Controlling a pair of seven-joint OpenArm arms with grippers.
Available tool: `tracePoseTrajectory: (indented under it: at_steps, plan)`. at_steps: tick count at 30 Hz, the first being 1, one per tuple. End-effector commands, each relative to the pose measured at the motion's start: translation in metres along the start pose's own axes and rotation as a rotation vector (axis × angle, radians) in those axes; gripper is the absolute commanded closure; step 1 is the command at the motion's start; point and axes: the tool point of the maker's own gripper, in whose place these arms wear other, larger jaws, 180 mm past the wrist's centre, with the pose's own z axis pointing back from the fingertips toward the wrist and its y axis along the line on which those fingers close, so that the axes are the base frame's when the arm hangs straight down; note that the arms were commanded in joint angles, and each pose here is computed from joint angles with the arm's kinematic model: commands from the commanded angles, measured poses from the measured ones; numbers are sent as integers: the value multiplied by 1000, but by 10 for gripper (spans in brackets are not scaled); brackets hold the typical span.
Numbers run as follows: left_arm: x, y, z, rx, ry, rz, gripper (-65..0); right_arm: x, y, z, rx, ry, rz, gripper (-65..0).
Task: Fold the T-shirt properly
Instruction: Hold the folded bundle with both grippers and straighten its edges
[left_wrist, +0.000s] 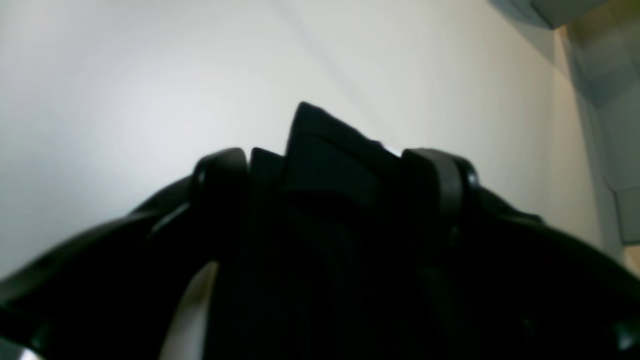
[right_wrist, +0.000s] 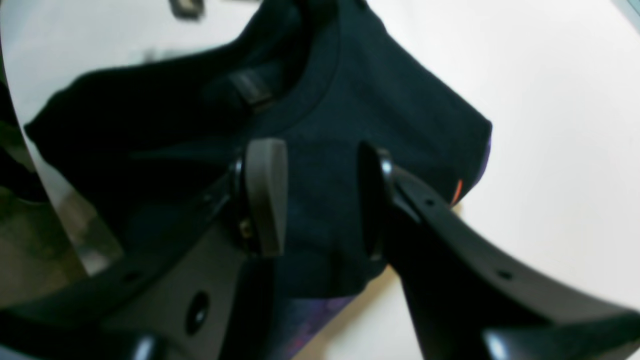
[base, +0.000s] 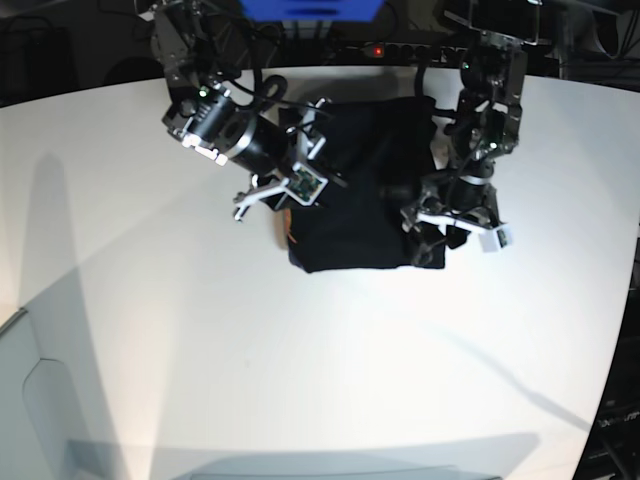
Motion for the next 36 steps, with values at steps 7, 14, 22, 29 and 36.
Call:
tracePoseTrajectory:
  at_steps: [7,14,22,29,36]
  plan:
    - [21,-5,-3,-19,-58,-9,-6,14,0,2,3,-53,7,-244]
    - [38,-6,2,-26,-94,-29,-1,10,0,-1,10,-41,1,-244]
    - [34,43,-3,95,-81,5,-6,-4,3,-9,30,-9,-21,-244]
    - [30,43,0,67,-61,123,-290,-8,4,-15,40,2,-29,-244]
    - [58,30,46,-9,-138,236,-531,-3,-5,-15,25,-7,-11,-244]
